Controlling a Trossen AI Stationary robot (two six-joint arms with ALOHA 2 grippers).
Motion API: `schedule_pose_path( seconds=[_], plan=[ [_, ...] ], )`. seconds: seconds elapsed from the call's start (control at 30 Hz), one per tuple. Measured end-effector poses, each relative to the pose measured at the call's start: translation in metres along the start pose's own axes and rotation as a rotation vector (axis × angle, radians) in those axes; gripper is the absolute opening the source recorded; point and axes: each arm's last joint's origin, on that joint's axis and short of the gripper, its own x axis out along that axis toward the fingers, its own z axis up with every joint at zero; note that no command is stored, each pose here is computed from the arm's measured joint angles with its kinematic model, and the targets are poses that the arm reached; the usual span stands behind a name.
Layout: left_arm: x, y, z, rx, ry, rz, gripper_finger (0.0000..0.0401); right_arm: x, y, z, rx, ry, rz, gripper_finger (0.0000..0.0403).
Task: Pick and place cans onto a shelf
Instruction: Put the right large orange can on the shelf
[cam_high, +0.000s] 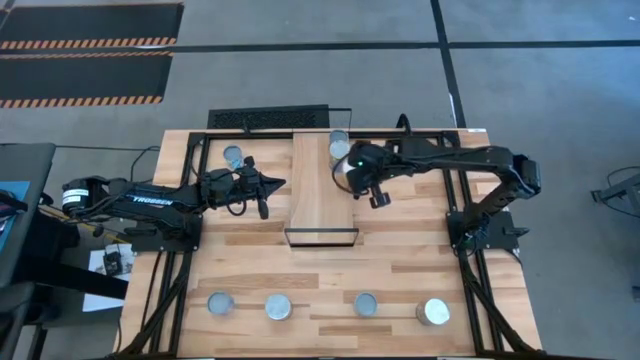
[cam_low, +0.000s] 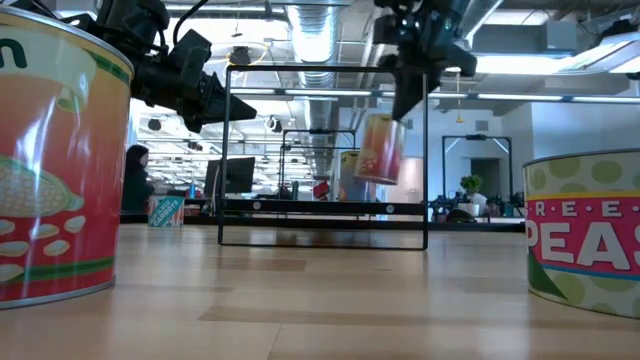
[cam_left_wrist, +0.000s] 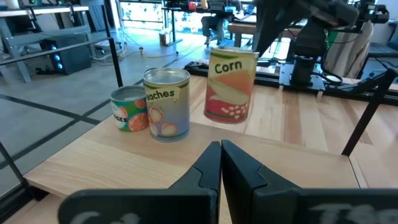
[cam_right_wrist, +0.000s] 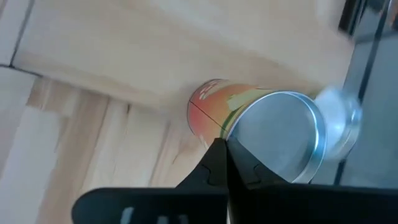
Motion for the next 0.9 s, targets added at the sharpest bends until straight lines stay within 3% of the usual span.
schedule_pose_path(
  seconds=[0.43, 0.9],
  plan=[
    [0.000, 0.000, 0.000, 0.000, -0.001, 0.003, 0.0000, 0.030, 0.006, 0.013, -0.134, 0.002, 0.039, 0.0003],
    [0.000, 0.000, 0.000, -0.001, -0.002, 0.002, 0.0000, 0.031, -0.002, 0.011, -0.141, -0.004, 0.019, 0.0007]
  ],
)
